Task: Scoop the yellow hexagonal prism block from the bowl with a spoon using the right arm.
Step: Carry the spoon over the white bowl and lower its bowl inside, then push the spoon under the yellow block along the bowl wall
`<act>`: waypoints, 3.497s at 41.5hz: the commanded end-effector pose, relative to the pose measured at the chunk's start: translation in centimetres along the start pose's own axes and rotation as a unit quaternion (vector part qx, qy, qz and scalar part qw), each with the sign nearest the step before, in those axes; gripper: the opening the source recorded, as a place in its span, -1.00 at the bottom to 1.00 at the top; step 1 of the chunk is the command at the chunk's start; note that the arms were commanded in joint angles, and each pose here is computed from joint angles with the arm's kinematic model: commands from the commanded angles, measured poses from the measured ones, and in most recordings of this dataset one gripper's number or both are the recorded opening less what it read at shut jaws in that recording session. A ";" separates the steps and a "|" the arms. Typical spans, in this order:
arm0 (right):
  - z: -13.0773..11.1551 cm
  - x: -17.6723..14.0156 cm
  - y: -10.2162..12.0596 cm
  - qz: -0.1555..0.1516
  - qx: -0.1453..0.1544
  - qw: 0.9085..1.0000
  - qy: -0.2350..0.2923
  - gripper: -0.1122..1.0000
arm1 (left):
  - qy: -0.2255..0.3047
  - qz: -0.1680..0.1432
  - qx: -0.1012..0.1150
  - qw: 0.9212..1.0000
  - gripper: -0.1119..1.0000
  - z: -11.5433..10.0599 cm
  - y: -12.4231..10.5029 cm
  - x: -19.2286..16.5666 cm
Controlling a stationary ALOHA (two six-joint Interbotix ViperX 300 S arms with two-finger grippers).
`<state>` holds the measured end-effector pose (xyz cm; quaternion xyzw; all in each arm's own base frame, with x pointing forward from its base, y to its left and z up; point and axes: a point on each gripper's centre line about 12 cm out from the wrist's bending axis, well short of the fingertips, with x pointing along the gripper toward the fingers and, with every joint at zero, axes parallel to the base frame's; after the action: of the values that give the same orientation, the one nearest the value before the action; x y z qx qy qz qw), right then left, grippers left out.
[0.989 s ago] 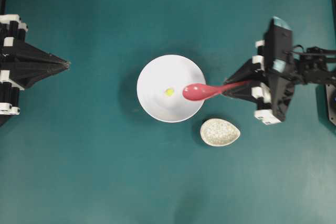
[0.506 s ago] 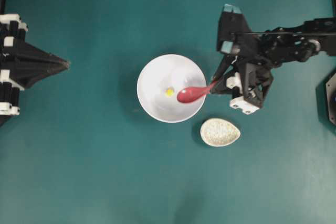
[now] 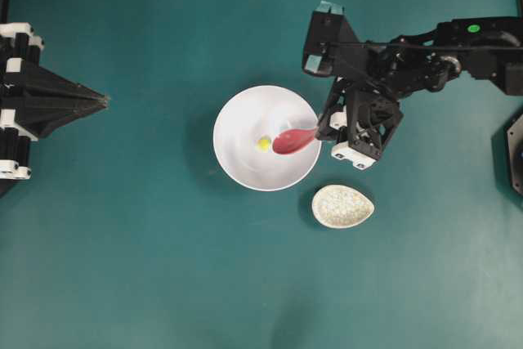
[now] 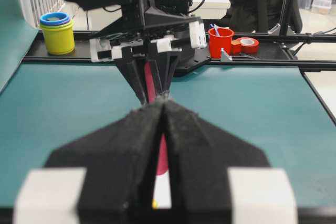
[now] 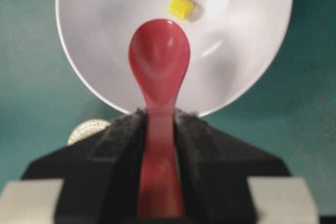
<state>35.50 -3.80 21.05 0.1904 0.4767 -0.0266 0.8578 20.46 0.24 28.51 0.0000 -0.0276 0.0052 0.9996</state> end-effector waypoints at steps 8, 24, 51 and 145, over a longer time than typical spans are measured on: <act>0.8 0.2 0.4 0.002 -0.004 1.000 -0.005 -0.39 | -0.006 0.000 0.001 1.000 -0.77 0.5 0.0 0.3; 1.0 2.0 0.1 -0.002 -0.004 1.000 0.011 -0.39 | -0.006 0.000 0.002 1.000 -0.77 0.5 0.0 0.3; 2.5 3.7 -0.5 -0.019 -0.021 1.000 -0.014 -0.39 | -0.005 0.000 0.001 1.000 -0.77 0.5 0.0 0.3; 5.0 2.5 -0.7 -0.042 -0.051 0.991 -0.117 -0.39 | -0.001 0.000 0.001 1.000 -0.77 0.4 0.0 0.3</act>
<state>40.41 -5.70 18.78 0.1270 0.4137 -0.0597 0.8995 20.47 0.24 28.40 -0.0001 -0.0230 0.0053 0.9997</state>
